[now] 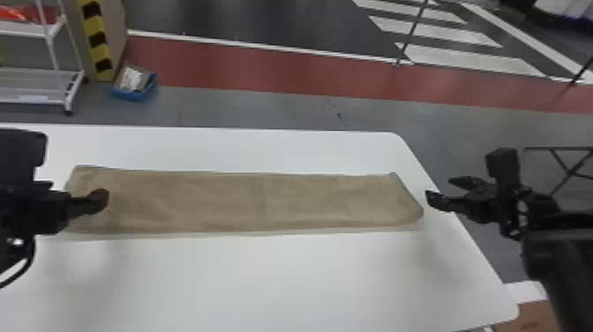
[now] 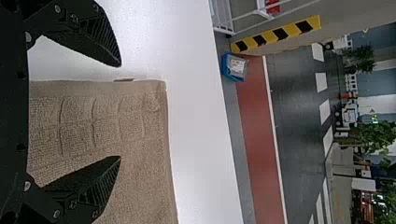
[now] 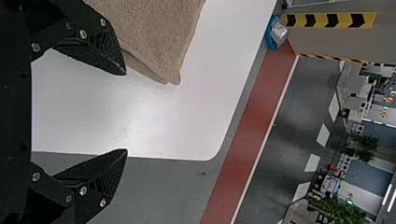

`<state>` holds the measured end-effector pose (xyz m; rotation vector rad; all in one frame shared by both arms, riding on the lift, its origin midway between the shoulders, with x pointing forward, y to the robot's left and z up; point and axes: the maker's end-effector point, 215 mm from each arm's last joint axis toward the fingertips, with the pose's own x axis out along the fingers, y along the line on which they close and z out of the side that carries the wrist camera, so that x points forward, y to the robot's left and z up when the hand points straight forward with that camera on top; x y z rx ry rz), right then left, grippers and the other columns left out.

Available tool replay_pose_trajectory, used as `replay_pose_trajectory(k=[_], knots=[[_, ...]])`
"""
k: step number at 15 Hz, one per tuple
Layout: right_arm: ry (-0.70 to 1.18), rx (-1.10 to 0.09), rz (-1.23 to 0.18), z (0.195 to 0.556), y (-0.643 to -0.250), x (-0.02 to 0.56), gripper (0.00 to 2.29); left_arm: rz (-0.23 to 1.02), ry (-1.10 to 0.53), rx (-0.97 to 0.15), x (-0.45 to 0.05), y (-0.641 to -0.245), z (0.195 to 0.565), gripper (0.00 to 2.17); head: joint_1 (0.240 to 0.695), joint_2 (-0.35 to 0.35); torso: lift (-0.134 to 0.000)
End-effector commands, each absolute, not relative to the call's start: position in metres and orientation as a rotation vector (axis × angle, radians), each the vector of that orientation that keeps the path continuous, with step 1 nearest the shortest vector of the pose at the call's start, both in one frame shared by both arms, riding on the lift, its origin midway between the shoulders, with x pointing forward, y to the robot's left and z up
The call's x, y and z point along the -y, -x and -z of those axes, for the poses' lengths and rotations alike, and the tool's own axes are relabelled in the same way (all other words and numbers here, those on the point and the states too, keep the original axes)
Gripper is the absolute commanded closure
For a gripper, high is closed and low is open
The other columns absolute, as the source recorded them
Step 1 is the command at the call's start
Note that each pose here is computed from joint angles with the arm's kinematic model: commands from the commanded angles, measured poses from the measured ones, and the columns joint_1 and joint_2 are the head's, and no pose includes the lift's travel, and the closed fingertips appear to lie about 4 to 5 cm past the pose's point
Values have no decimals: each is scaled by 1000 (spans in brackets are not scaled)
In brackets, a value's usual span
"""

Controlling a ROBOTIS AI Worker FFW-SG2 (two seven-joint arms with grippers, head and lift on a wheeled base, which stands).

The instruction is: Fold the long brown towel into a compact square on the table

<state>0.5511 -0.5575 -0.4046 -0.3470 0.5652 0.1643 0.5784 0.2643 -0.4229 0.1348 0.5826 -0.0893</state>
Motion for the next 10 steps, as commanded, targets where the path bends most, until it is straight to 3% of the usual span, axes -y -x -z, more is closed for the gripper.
replay_pose_trajectory(k=[1,10], knots=[[349,-566,-163,404,-551,559,346,87,-134,-581,-266,-579,422,211,695,-277,-128],[338,-570,-159,409,-548,558,346,87,-138,-584,-267,-579,423,215,695,-274,-128]])
